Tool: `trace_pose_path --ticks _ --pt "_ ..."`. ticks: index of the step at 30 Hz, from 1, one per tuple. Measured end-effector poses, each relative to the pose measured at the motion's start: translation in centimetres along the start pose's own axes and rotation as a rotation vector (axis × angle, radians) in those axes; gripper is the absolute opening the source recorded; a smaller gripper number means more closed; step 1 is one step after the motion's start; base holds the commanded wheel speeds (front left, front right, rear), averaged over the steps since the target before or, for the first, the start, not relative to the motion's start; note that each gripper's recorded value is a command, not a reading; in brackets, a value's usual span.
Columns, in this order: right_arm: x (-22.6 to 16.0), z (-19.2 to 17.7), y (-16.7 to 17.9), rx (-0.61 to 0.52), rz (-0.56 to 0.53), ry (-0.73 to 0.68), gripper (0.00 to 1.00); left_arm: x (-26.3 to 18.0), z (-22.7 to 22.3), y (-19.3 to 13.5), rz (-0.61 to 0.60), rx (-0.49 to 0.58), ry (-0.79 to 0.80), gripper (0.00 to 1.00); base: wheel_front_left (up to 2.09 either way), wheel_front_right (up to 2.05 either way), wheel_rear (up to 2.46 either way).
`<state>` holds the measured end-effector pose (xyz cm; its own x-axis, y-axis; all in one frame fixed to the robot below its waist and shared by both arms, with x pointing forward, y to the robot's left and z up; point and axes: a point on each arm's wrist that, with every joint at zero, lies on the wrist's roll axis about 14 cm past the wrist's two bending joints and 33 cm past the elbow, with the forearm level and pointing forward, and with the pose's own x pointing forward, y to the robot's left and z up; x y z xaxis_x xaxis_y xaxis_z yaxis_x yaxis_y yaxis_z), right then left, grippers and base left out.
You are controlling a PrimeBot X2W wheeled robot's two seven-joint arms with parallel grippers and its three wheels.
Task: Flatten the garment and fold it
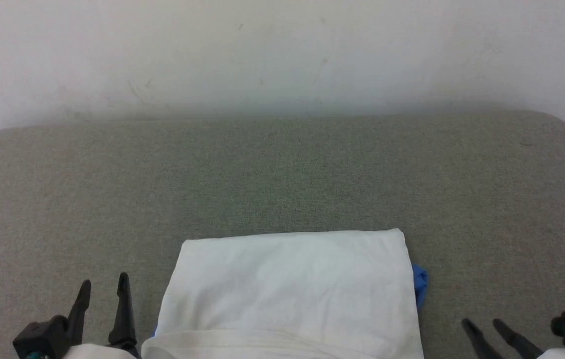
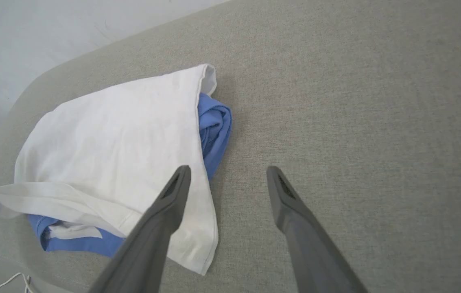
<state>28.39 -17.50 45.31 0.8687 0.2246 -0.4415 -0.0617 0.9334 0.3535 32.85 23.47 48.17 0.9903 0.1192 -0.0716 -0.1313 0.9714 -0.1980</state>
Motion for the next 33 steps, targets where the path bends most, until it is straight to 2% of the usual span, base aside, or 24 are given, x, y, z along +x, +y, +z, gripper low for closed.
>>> trace_pose_path --ticks 7,16,26,27,29,30,33 --pt "3.1 1.0 -2.4 -0.011 -0.028 0.085 1.00 0.9 4.3 -2.6 -0.084 0.084 -0.170 1.00 0.00 0.00 0.00" --pt "8.0 -1.4 2.1 -0.063 0.122 0.283 1.00 0.1 4.3 -3.4 -0.094 0.105 -0.194 1.00 0.00 0.00 0.00" --pt "10.8 -5.9 2.8 -0.060 0.126 0.500 1.00 0.0 4.6 -3.5 -0.096 0.132 -0.214 1.00 0.00 0.00 0.00" --pt "10.9 -6.1 2.9 -0.067 0.129 0.519 0.52 0.0 4.6 -3.4 -0.094 0.137 -0.215 1.00 0.00 0.00 0.00" --pt "10.9 -6.4 3.2 -0.058 0.137 0.548 0.10 -0.1 4.7 -3.3 -0.094 0.142 -0.217 1.00 0.00 0.00 0.00" --pt "10.9 -6.6 3.4 -0.061 0.141 0.560 0.00 -0.1 4.7 -3.3 -0.096 0.147 -0.219 1.00 0.00 0.00 0.00" --pt "10.8 -6.8 4.3 -0.054 0.167 0.558 0.00 -0.1 4.7 -3.3 -0.097 0.151 -0.221 1.00 0.00 0.00 0.00"
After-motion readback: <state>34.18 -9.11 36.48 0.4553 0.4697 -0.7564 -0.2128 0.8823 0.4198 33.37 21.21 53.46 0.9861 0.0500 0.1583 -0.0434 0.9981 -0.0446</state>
